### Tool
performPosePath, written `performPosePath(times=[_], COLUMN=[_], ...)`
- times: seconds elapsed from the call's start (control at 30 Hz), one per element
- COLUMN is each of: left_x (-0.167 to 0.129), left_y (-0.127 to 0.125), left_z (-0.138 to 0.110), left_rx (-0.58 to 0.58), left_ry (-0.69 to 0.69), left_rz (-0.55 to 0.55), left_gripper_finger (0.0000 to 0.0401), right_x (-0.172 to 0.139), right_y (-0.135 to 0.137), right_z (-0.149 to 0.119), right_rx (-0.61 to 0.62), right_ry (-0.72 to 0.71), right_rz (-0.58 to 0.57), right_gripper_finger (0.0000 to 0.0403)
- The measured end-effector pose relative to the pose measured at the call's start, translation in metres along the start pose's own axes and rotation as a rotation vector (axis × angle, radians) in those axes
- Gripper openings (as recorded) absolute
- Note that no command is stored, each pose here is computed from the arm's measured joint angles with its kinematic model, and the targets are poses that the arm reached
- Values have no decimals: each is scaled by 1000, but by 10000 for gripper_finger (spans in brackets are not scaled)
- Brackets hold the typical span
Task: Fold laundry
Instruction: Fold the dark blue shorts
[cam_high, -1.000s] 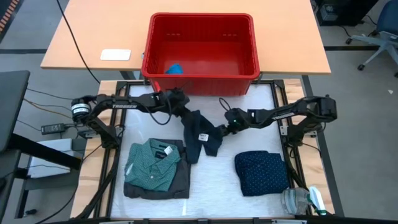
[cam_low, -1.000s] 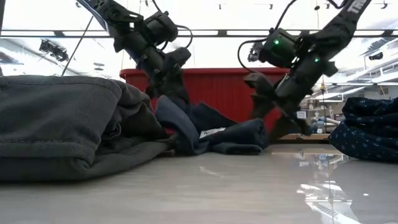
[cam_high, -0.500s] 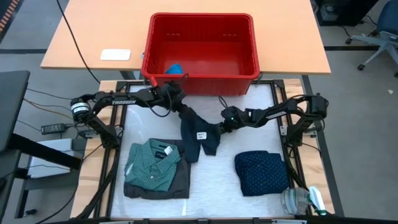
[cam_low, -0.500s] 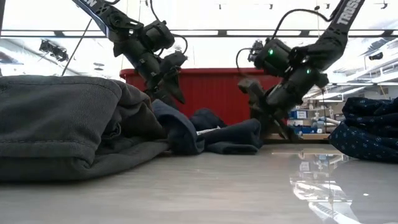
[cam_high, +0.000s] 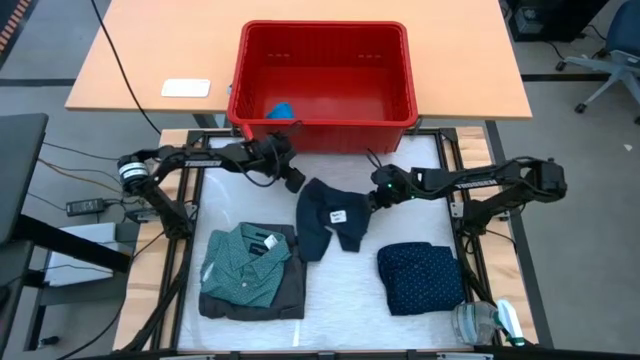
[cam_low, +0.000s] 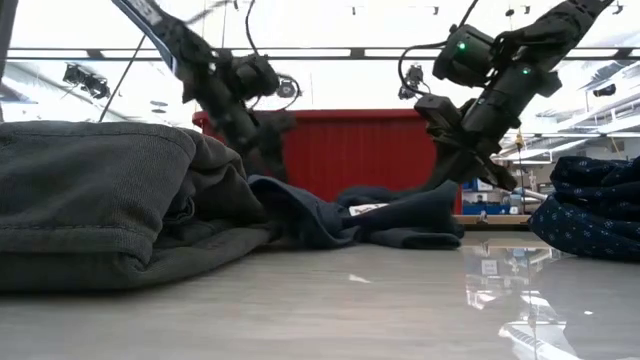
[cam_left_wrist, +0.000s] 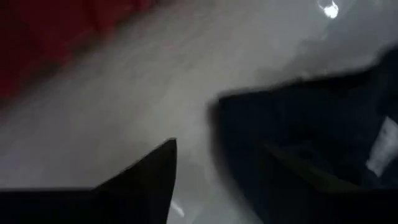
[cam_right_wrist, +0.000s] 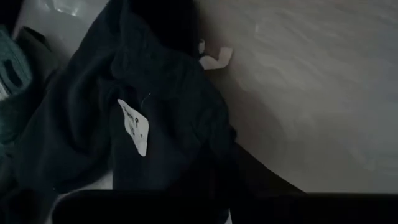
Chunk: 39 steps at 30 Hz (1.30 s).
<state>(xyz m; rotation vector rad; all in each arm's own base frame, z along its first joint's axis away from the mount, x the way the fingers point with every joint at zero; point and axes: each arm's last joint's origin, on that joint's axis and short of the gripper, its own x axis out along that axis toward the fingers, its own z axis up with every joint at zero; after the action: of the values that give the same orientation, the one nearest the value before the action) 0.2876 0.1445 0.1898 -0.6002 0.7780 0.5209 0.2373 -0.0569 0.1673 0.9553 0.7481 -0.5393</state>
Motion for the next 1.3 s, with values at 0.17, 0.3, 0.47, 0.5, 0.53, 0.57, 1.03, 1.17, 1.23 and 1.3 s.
performPosePath(times=[0.17, 0.3, 0.47, 0.5, 0.53, 0.57, 1.03, 1.17, 1.23, 1.3], left_x=[32, 55, 72, 75, 77, 81, 77, 40, 11, -15], left_y=[4, -1, -5, -5, -5, -6, -41, -52, -60, -64], left_z=[1, -7, -16, -17, -19, -21, -35, -19, -5, 4], left_rx=[-35, -48, -60, -65, -73, -70, 180, 286, 338, 405], left_ry=[-41, -28, -9, -12, -13, -12, -30, -120, -219, -302], left_rz=[-52, -89, -70, -56, -41, -18, -59, -112, -142, -155], left_gripper_finger=[252, 272, 274, 274, 271, 264, 14, 12, 11, 11], right_x=[1, 3, 3, 3, 3, 3, -8, -29, -43, -61], right_y=[-1, -2, -2, -2, -2, -2, 6, 13, 17, 23], right_z=[0, -1, -1, -1, -1, -1, -3, -4, -4, -3], right_rx=[-5, 5, 7, 7, 9, 10, -251, -361, -395, -440], right_ry=[10, 22, 26, 26, 26, 25, -42, -94, -134, -190], right_rz=[-4, -11, -11, -11, -11, -11, -1, 42, 49, 67], right_gripper_finger=[18, 18, 18, 18, 18, 18, 19, 18, 18, 18])
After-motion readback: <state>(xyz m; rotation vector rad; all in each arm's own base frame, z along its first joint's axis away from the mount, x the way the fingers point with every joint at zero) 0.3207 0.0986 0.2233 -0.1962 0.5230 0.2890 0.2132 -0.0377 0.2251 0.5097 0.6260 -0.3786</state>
